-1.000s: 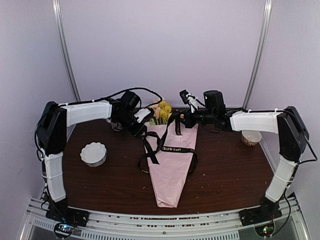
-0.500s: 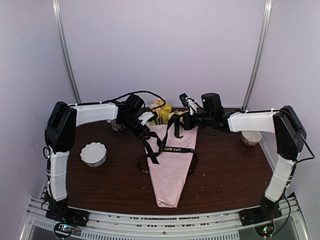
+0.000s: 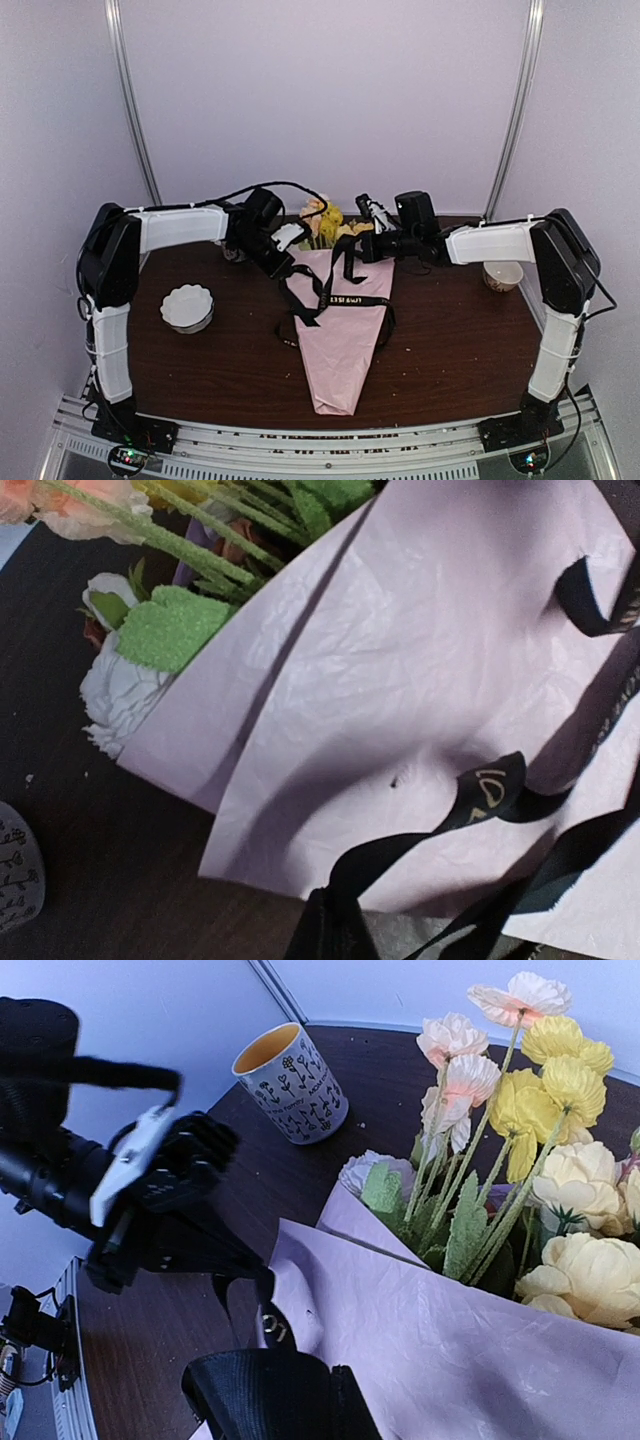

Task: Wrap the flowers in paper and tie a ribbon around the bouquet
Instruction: Pick up the folded bouquet from the right side of the ribbon, then cross the ribbon over the folded bouquet.

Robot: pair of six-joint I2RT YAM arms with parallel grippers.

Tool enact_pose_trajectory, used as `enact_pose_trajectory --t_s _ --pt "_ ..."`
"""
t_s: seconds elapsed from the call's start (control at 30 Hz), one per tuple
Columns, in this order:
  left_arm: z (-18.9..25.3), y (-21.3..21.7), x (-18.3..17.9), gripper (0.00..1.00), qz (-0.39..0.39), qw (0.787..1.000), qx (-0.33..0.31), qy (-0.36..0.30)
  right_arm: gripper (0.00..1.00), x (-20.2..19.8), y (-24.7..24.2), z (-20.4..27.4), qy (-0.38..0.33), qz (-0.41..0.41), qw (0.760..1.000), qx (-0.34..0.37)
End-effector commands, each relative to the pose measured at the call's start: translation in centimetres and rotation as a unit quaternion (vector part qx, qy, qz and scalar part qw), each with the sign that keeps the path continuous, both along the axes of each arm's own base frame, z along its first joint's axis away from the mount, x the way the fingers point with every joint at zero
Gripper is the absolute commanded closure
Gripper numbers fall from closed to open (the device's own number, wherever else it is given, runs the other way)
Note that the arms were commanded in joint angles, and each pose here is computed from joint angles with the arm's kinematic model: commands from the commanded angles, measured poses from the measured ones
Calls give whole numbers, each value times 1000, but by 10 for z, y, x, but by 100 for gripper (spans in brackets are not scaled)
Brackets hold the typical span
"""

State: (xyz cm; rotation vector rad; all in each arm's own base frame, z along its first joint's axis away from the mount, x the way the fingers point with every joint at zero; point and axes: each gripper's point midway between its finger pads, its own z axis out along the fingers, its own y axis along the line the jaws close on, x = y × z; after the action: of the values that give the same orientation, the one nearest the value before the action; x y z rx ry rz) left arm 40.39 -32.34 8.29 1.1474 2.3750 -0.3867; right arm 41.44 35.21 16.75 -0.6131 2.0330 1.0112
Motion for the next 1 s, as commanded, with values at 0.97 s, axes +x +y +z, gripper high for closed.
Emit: enact_pose_trajectory --t_s 0.97 --pt "205 -25 -48 100 -84 954 -202 -204 97 -138 24 -74 252 223 940 -59"
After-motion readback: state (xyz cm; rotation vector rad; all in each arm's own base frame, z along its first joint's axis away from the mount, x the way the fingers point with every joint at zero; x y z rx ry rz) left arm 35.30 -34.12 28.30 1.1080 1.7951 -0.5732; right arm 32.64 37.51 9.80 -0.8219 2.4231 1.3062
